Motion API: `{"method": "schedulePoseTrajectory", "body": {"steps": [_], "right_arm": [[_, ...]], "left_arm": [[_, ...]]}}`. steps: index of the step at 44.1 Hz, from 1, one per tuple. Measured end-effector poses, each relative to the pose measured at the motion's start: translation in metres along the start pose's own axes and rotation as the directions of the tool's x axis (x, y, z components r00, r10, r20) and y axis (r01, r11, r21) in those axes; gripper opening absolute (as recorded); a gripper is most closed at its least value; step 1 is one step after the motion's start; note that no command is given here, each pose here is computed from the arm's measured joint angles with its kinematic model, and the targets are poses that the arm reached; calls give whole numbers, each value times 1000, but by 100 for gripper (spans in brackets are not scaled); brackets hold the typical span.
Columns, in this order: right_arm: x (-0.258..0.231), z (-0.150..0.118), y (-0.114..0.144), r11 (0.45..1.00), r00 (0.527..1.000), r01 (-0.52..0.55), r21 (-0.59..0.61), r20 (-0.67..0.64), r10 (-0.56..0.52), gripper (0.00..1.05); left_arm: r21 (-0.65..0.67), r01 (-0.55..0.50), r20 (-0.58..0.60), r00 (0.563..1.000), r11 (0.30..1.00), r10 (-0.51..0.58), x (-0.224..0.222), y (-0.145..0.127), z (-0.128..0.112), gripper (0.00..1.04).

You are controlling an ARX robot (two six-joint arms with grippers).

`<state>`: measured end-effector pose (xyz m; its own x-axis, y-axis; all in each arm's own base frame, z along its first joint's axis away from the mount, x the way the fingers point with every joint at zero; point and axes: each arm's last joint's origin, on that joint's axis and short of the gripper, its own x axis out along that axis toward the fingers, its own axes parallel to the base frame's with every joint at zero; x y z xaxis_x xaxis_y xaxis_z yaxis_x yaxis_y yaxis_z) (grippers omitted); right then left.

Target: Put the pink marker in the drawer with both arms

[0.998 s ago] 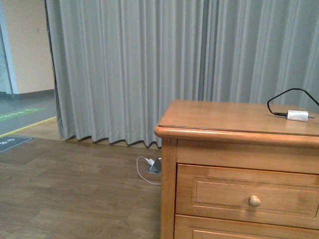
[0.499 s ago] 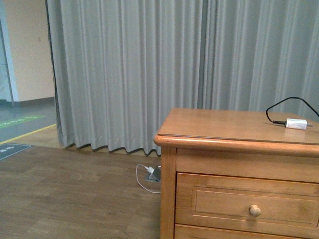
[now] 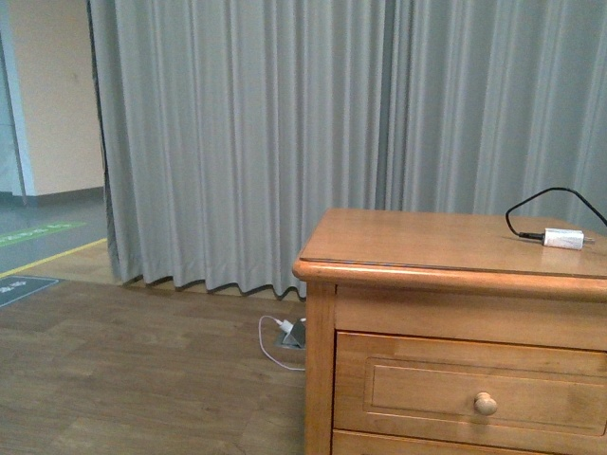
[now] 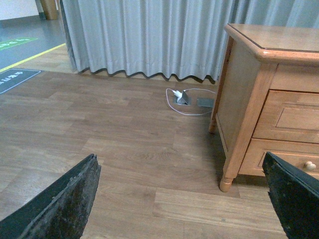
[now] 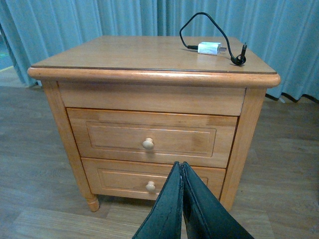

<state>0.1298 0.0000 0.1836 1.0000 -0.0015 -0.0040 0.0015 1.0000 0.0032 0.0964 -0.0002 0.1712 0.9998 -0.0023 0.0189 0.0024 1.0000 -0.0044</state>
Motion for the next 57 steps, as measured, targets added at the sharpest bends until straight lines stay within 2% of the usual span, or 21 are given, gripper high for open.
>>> {"method": "schedulePoseTrajectory", "body": {"steps": [15,35,38,49,52,57], "right_arm": [[-12,-15,0,1000,1000,0,0,9,0,1],[-21,-16,0,1000,1000,0,0,13,0,1],[-28,-20,0,1000,1000,-1,0,-23,1,1],[-32,-18,0,1000,1000,-1,-2,7,1,2],[-32,-18,0,1000,1000,0,-2,7,0,11],[-32,-18,0,1000,1000,-1,-2,7,1,36]], "left_arm": [[0,0,0,1000,1000,0,0,0,0,99],[0,0,0,1000,1000,0,0,0,0,99],[0,0,0,1000,1000,0,0,0,0,99],[0,0,0,1000,1000,0,0,0,0,99],[0,0,0,1000,1000,0,0,0,0,99],[0,0,0,1000,1000,0,0,0,0,99]]}}
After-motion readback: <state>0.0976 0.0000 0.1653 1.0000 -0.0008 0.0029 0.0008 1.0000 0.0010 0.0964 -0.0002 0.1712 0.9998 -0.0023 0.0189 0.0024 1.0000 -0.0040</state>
